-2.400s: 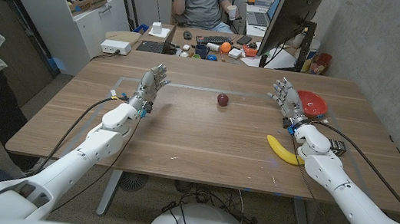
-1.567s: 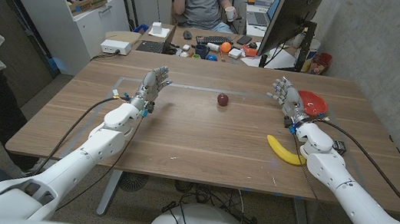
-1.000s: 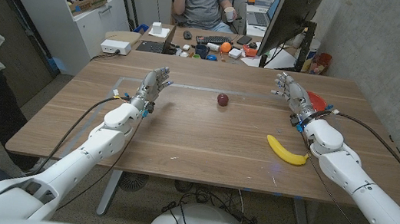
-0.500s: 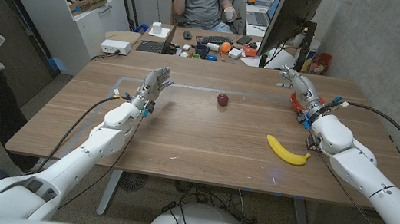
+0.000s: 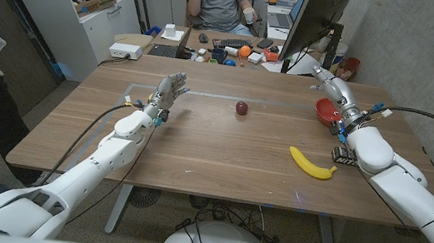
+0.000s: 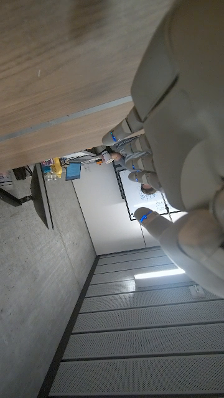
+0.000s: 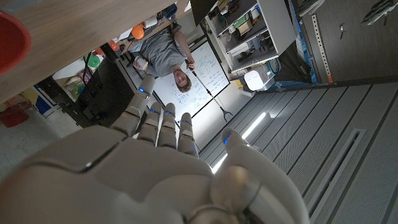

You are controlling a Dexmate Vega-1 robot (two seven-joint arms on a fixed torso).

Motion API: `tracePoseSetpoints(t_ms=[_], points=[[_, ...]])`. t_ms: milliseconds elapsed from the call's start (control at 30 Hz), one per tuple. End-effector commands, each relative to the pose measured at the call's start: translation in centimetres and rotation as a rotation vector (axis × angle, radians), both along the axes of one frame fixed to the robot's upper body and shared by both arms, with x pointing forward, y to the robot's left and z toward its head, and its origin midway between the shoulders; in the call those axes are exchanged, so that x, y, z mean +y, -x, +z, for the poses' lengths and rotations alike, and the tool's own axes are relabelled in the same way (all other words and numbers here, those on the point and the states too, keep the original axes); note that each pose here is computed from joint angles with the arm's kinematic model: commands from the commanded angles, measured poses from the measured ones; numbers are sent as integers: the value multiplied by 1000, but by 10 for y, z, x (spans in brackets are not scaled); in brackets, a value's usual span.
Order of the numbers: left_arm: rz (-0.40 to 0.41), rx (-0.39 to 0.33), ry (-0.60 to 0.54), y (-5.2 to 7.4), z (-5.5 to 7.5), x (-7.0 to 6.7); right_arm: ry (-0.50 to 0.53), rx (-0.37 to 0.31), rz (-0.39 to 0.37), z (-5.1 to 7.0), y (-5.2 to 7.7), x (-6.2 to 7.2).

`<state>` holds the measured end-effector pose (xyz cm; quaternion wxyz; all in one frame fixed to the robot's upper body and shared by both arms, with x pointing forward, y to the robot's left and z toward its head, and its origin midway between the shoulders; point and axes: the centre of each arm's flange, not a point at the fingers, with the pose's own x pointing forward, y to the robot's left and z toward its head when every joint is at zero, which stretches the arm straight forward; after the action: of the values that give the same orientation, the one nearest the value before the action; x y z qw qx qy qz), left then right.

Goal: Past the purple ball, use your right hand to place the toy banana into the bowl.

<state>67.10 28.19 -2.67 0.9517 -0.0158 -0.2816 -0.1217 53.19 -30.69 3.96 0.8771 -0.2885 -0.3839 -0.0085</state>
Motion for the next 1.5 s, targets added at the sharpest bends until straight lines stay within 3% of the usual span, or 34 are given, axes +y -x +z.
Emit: tracePoseSetpoints(t_ms=[33,267,367,500,1000,1233,1500], points=[[-3,-2,-7,-1,1,-2,85,-92,-119,4,36,-1],[-8,-1,-11,-2,1,-3,109,-126,-174,2,53,-3],[-10,-1,-10,-2,1,-4,140,-159,-241,0,65,-2],[-13,-1,-12,-2,1,-5,165,-168,-276,-3,74,-1],[-38,2,-29,-7,2,-13,252,-199,-492,-21,107,-3],[-47,9,-35,-10,1,-15,325,-168,-592,-30,116,0],[-61,14,-45,-14,3,-18,354,-150,-624,-36,121,3]])
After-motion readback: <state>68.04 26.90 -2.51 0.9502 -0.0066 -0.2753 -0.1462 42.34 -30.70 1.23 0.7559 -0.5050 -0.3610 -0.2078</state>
